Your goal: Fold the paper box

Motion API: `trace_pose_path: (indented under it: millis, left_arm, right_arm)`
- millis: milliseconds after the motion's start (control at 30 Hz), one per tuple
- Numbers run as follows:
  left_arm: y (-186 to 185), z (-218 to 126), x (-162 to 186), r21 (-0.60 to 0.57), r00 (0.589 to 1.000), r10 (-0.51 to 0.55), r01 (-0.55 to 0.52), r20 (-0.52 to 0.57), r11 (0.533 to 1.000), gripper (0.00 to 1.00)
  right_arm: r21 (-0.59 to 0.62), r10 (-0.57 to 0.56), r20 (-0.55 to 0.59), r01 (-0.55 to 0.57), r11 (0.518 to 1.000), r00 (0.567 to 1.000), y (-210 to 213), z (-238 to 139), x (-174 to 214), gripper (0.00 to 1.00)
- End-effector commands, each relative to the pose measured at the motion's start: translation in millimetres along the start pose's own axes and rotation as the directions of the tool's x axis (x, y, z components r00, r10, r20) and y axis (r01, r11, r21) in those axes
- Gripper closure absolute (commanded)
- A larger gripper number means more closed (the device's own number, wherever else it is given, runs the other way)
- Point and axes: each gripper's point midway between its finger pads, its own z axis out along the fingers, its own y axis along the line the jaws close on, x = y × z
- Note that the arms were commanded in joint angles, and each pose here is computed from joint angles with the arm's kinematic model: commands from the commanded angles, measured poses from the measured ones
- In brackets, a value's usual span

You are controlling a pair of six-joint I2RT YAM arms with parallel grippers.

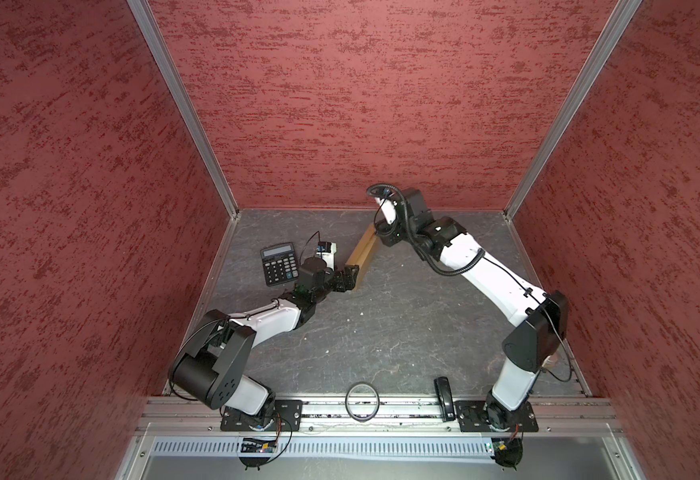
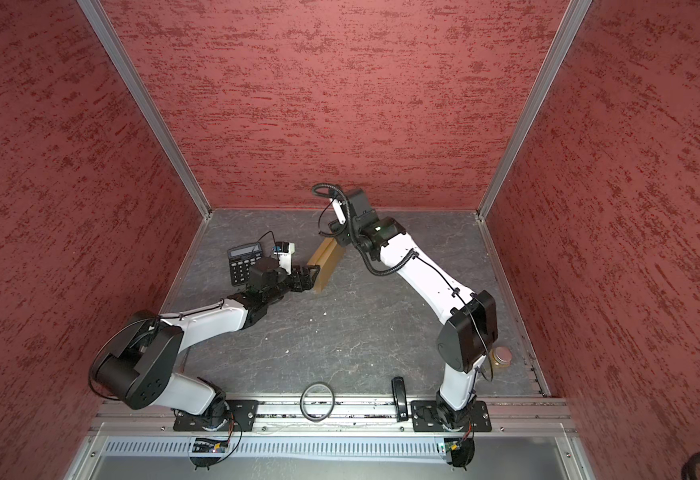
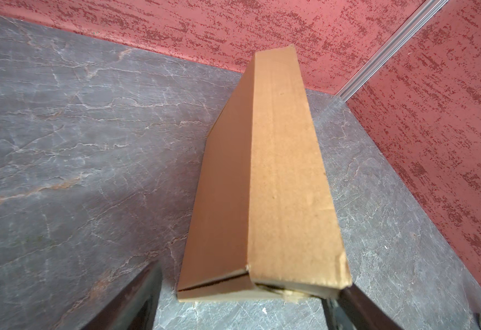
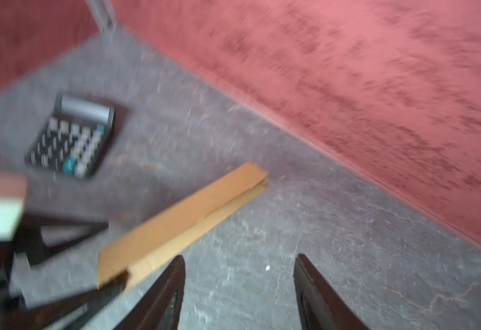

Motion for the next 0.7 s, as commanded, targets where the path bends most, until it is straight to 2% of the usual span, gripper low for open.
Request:
trace_pose_path:
  millis: [0, 67, 200, 300, 433, 533, 667]
  left_arm:
    - [62.6, -12.7, 108.9, -0.218, 0.932, -0.053, -0.028, -0.357, 0.976, 0.16]
    - [63.6, -12.5, 108.6, -0.22, 0.932, -0.056, -0.026, -0.357, 0.975, 0.16]
    - [64.0, -12.0, 110.2, -0.221, 0.93, -0.059, -0.024, -0.363, 0.975, 0.16]
    - [64.6, -11.2, 110.2, -0.222, 0.93, -0.059, -0.024, -0.362, 0.975, 0.16]
    - [64.3, -11.3, 111.1, -0.219, 0.929, -0.06, -0.022, -0.364, 0.976, 0.16]
    - [64.7, -11.1, 111.8, -0.219, 0.928, -0.061, -0.022, -0.367, 0.976, 0.16]
    - [65.2, -11.0, 112.5, -0.219, 0.927, -0.063, -0.021, -0.369, 0.975, 0.16]
  right_arm:
    - [-0.044, 0.412, -0.074, -0.416, 0.908, 0.908, -15.1, 5.0, 7.9, 0.38]
    - [-0.106, 0.537, -0.098, -0.545, 0.832, 0.838, -11.8, 16.0, 13.0, 0.38]
    - [-0.187, 0.676, -0.11, -0.683, 0.706, 0.729, -1.4, 37.8, 17.2, 0.33]
    - [-0.241, 0.748, -0.15, -0.758, 0.606, 0.646, 9.4, 57.6, 28.6, 0.26]
    - [-0.296, 0.813, -0.169, -0.815, 0.498, 0.558, 15.4, 72.1, 38.7, 0.23]
    - [-0.304, 0.84, -0.2, -0.847, 0.437, 0.505, 19.9, 82.7, 47.3, 0.23]
    - [-0.301, 0.855, -0.212, -0.864, 0.403, 0.473, 22.1, 93.8, 58.2, 0.24]
